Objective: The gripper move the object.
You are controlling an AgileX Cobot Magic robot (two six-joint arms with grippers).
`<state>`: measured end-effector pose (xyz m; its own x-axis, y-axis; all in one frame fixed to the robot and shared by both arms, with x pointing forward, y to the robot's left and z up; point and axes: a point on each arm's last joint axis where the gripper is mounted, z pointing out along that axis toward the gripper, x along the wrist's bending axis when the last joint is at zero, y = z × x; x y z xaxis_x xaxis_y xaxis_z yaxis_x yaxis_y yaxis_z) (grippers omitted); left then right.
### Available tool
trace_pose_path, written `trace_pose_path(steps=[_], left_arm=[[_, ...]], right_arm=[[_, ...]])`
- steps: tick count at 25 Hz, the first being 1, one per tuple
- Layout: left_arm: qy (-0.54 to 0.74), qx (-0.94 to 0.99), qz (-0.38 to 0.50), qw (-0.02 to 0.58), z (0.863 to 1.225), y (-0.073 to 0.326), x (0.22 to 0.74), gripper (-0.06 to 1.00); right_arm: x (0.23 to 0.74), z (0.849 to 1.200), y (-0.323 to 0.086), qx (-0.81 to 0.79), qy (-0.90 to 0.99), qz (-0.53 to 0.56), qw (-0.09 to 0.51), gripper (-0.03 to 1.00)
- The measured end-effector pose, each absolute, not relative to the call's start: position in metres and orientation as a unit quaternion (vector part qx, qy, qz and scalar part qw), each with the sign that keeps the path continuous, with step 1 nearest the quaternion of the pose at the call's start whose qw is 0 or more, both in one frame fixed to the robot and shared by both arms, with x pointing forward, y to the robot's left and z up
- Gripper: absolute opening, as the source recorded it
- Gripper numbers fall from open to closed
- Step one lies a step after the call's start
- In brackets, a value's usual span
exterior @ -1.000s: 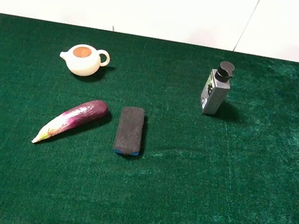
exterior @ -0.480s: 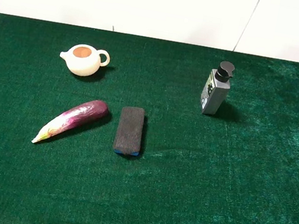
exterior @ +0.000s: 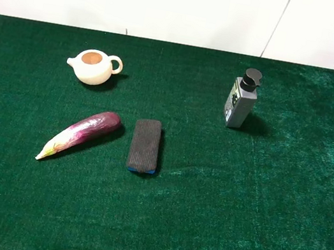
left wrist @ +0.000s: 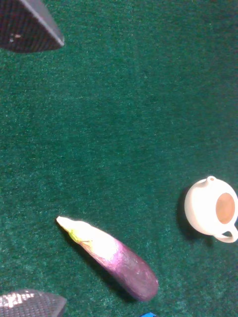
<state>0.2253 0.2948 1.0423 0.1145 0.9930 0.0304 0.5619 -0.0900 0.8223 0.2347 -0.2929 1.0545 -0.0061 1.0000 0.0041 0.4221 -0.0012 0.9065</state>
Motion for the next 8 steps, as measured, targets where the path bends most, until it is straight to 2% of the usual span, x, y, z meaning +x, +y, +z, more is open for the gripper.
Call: trace_pose_path(steps=[8], left_arm=[[0.584, 0.666, 0.319, 0.338, 1.0423, 0.2948, 0.2253, 0.97]], right_arm=[[0.2347, 1.0545, -0.2929, 0.595, 0.597, 0.382, 0.378, 0.69]])
